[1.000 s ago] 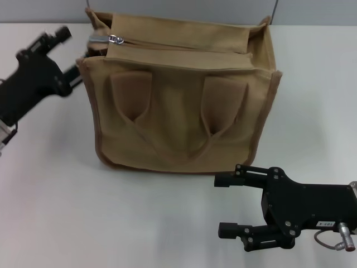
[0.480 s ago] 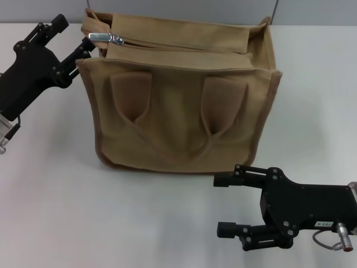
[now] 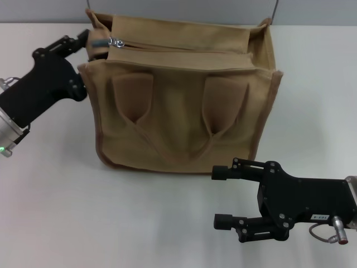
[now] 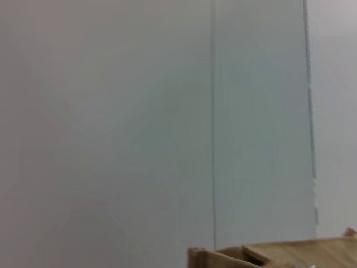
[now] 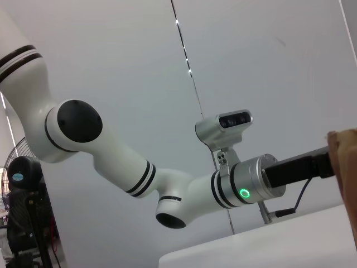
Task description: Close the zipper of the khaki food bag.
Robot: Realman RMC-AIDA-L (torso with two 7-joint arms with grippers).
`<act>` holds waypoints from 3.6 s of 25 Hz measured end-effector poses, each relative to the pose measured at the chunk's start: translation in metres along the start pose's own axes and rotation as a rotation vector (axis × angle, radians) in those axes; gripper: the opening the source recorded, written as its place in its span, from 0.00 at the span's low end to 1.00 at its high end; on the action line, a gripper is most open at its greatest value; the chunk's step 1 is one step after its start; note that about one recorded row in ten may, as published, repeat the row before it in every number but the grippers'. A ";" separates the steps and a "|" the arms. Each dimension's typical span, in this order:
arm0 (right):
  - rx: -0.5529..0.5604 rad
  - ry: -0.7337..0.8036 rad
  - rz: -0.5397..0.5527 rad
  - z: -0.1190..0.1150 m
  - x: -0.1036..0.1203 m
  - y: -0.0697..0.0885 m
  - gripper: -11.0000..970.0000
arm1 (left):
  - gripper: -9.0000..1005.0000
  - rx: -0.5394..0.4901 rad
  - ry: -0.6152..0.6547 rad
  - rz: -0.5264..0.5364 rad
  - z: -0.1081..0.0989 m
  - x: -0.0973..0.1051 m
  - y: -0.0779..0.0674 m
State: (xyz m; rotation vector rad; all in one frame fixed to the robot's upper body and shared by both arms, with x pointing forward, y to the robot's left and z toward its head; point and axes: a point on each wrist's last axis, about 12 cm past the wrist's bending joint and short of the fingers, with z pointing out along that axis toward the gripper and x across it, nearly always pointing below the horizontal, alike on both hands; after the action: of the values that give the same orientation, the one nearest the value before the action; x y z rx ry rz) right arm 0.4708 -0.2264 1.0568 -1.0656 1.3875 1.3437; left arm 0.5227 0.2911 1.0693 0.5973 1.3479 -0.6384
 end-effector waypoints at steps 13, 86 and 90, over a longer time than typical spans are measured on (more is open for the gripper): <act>0.002 -0.003 -0.004 0.001 -0.001 -0.001 0.84 | 0.70 -0.111 -0.071 -0.026 0.001 -0.004 0.008; 0.547 -0.095 -1.313 0.078 -0.051 -0.065 0.84 | 0.03 0.094 -0.283 -0.271 0.024 -0.017 -0.025; 0.551 -0.077 -1.365 0.082 -0.050 -0.065 0.84 | 0.03 0.121 -0.273 -0.307 0.042 -0.019 -0.025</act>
State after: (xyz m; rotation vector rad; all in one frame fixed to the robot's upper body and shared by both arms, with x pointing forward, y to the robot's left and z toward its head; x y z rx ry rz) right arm 0.5484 -0.1467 1.0913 -1.1507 0.5748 -0.0088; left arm 0.5311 0.2449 1.0933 0.3835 1.1566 -1.0197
